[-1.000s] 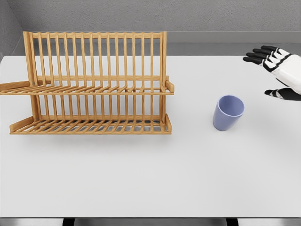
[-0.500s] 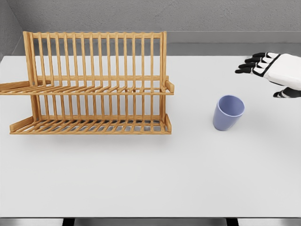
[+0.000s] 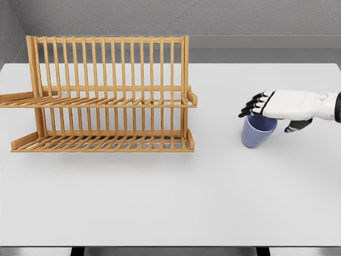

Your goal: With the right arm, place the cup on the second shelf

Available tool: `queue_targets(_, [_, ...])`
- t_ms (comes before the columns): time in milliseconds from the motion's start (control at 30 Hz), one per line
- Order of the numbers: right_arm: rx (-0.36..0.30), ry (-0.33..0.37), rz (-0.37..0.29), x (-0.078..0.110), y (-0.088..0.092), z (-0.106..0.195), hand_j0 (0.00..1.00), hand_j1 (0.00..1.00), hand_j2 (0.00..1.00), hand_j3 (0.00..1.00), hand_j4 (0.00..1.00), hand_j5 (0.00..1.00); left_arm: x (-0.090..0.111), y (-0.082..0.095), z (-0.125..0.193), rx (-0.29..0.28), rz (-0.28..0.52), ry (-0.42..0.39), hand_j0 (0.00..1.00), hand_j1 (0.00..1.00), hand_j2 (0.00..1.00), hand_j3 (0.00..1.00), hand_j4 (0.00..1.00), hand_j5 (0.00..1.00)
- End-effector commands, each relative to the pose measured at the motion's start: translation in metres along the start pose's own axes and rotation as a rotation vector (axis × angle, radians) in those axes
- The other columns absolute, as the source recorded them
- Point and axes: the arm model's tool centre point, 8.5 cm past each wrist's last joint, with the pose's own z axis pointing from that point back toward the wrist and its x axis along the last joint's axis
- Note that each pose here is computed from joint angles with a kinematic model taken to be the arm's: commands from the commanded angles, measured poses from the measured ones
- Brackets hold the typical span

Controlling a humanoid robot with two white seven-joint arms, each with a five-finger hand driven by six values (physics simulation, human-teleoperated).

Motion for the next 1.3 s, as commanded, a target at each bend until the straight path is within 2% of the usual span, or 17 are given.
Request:
queue_targets(0, [0.011,-0.006,-0.021,-0.001,0.006,-0.006,1.00,1.00,1.00,1.00,1.00,1.00,0.000,0.000,0.000,0.000,0.000,0.000,1.00,1.00,1.00,1.00,1.00,1.00])
queue_targets(200, [-0.005,-0.019,-0.012,0.001,-0.001,-0.013,1.00,1.00,1.00,1.00,1.00,1.00,0.000,0.000,0.000,0.000,0.000,0.000,1.00,1.00,1.00,1.00,1.00,1.00])
queue_targets(433, [0.008,-0.016,-0.026,-0.002,0.004,-0.015,1.00,1.00,1.00,1.00,1.00,1.00,0.000,0.000,0.000,0.000,0.000,0.000,1.00,1.00,1.00,1.00,1.00,1.00])
queue_targets(600, [0.009,-0.017,-0.026,-0.001,0.004,-0.015,0.77,0.77,0.77,0.77,0.77,0.77,0.000,0.000,0.000,0.000,0.000,0.000,1.00,1.00,1.00,1.00,1.00,1.00])
queue_targets(767, [0.005,-0.023,-0.025,0.000,0.003,-0.018,0.67,0.67,0.67,0.67,0.67,0.67,0.000,0.000,0.000,0.000,0.000,0.000,1.00,1.00,1.00,1.00,1.00,1.00])
queue_targets(1267, [-0.021,-0.010,-0.005,-0.003,-0.010,-0.011,0.64,0.64,0.64,0.64,0.64,0.64,0.000,0.000,0.000,0.000,0.000,0.000,1.00,1.00,1.00,1.00,1.00,1.00])
